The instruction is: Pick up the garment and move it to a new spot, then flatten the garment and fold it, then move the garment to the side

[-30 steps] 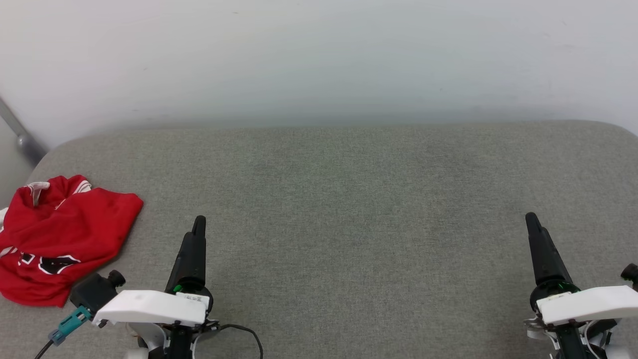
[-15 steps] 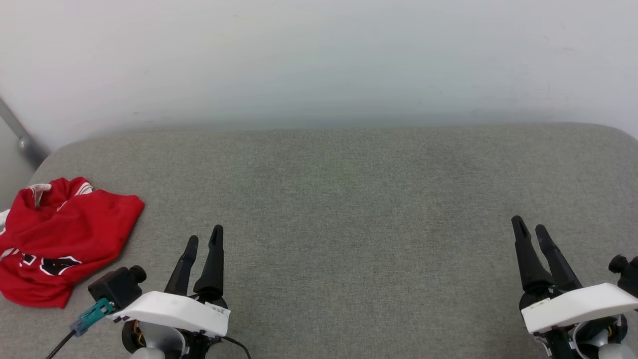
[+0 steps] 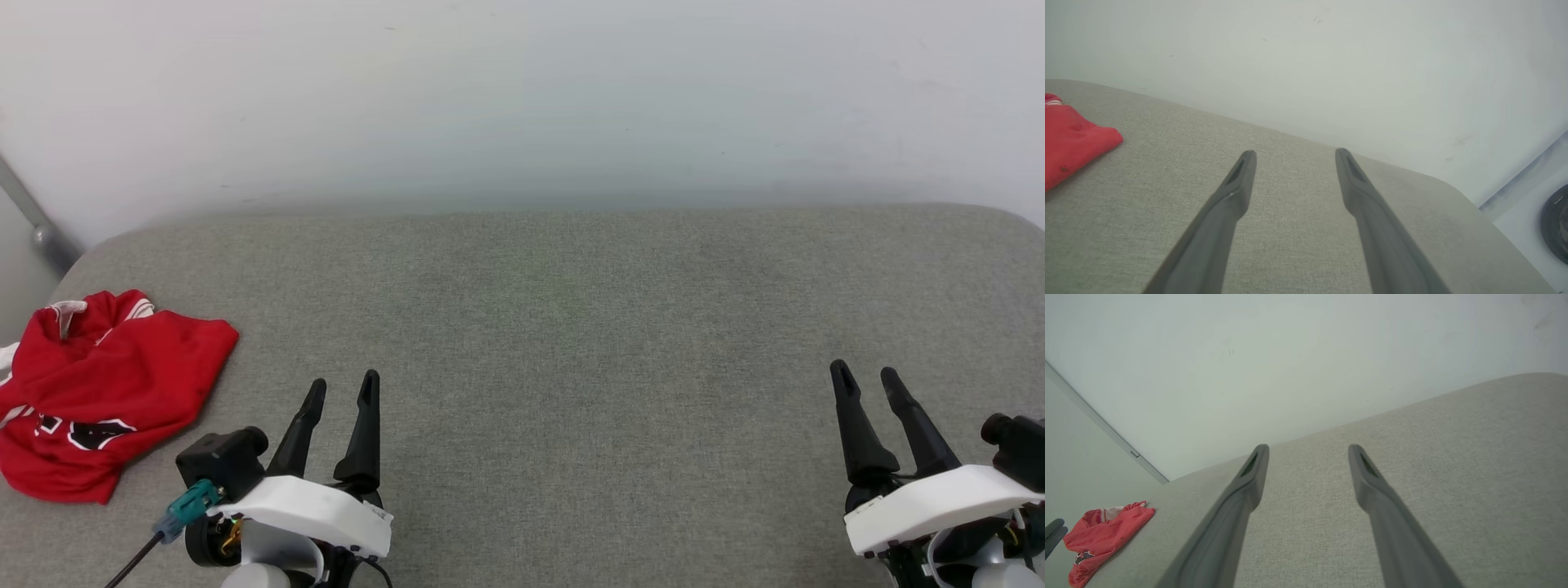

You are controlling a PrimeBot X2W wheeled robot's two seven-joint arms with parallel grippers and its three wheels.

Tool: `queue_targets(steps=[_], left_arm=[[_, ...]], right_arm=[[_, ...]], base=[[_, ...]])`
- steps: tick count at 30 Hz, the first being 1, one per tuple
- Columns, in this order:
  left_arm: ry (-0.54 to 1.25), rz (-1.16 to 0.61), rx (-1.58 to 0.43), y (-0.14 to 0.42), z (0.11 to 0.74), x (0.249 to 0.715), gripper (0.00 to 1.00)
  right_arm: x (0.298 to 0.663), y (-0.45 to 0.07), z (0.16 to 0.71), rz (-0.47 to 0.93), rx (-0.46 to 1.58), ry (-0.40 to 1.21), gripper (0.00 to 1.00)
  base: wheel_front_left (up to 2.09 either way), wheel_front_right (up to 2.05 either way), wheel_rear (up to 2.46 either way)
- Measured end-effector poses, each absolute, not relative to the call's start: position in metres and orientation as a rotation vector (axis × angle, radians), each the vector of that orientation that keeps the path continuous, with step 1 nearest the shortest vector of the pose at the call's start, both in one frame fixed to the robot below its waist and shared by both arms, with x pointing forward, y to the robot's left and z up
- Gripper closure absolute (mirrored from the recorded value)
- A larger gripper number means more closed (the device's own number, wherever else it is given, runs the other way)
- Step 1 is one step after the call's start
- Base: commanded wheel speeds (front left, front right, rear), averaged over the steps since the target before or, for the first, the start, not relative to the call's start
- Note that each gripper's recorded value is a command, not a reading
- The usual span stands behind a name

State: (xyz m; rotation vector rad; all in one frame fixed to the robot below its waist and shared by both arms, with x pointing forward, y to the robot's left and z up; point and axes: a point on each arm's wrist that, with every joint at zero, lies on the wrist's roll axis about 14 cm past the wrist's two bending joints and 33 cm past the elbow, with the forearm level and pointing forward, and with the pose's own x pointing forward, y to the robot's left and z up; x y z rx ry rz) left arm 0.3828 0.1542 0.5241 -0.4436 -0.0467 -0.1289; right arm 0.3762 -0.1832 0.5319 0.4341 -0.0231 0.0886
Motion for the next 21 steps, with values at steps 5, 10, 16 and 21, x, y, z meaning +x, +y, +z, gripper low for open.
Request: queue_targets(steps=[5,10,16,21], left_arm=[[-0.059,-0.14,-0.374,0.1524,0.5264,0.3832,0.0],[-0.07,-0.144,-0.315,0.1521,0.5281,0.3837,0.0],[-0.072,-0.141,-0.264,0.1521,0.5259,0.3836,0.0],[-0.076,-0.147,-0.225,0.1507,0.5252,0.3838,0.0]], right_arm=[[0.3744,-0.1825,0.5277,0.088,0.375,-0.005,0.0],[0.3741,-0.1829,0.5272,0.085,0.321,-0.003,0.0],[0.3744,-0.1834,0.5281,0.083,0.264,-0.004,0.0],[0.3742,-0.1839,0.5282,0.08,0.223,-0.007,0.0]], base=[[0.0,0.0,0.0],[0.0,0.0,0.0],[0.0,0.0,0.0],[0.0,0.0,0.0]])
